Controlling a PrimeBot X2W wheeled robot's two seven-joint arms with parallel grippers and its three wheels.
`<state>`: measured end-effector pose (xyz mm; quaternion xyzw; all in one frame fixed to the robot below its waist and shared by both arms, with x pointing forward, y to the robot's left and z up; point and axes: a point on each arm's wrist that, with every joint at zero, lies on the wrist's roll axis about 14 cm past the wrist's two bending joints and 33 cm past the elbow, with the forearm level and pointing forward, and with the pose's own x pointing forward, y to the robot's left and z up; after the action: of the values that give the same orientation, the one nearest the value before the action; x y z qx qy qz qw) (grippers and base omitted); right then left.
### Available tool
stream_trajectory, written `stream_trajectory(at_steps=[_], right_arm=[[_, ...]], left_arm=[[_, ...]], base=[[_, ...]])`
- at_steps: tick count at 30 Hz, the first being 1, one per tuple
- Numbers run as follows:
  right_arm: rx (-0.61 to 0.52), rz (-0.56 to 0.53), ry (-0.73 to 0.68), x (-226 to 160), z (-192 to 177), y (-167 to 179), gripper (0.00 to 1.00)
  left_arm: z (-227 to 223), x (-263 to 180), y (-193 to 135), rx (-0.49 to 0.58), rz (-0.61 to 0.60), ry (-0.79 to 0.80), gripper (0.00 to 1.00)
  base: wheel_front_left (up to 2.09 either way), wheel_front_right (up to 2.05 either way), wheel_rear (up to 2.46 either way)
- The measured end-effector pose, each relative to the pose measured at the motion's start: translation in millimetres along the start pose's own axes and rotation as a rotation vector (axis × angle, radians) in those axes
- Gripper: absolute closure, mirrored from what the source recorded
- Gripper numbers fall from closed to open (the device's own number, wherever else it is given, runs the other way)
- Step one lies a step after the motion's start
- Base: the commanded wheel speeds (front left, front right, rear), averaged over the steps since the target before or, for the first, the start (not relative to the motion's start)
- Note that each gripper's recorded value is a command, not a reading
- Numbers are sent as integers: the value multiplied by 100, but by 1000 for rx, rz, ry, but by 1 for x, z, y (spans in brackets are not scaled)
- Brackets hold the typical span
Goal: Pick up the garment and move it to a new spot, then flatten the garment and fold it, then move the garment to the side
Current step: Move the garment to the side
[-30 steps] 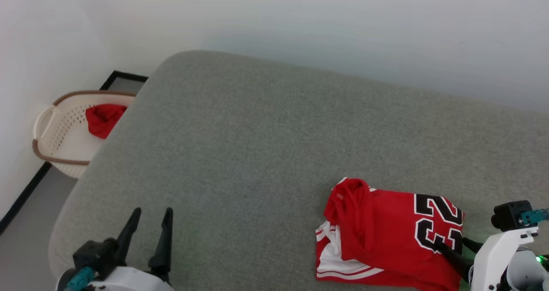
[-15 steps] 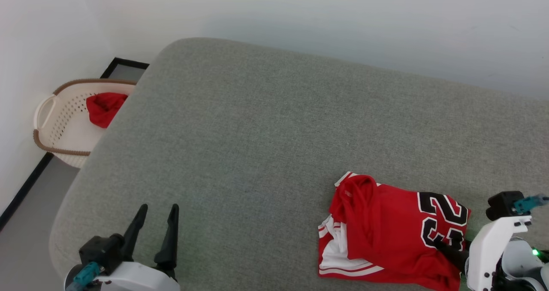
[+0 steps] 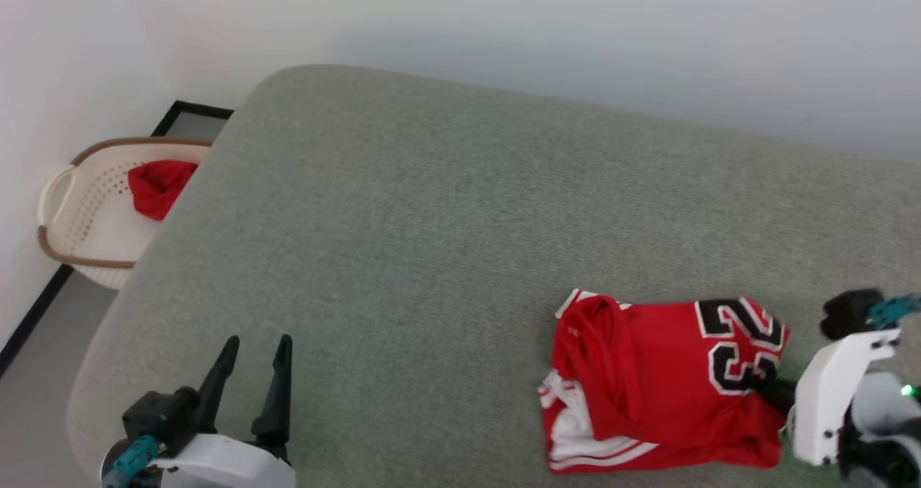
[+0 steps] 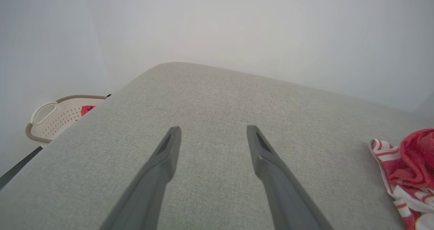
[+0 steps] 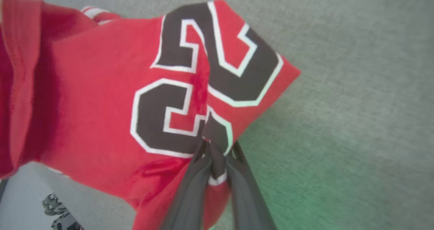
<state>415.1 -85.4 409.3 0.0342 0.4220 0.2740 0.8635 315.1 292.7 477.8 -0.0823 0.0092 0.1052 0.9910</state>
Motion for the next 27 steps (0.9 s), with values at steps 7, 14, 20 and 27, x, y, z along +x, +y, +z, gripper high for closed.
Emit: stream_trajectory(at_steps=[7, 14, 20, 27], right_arm=[[-61, -65, -64, -26, 28, -21, 100], [-115, -167, -94, -57, 45, -53, 100], [-141, -271, -137, -87, 61, -89, 100], [-178, -404, -179, -119, 76, -136, 100]], left_arm=[[8, 11, -16, 10, -54, -28, 0], [16, 29, -40, 16, -120, -55, 0], [15, 48, -65, 20, -185, -59, 0], [14, 76, -96, 32, -269, -65, 0]], base=[[0, 0, 0], [0, 0, 0], [0, 0, 0], [0, 0, 0]])
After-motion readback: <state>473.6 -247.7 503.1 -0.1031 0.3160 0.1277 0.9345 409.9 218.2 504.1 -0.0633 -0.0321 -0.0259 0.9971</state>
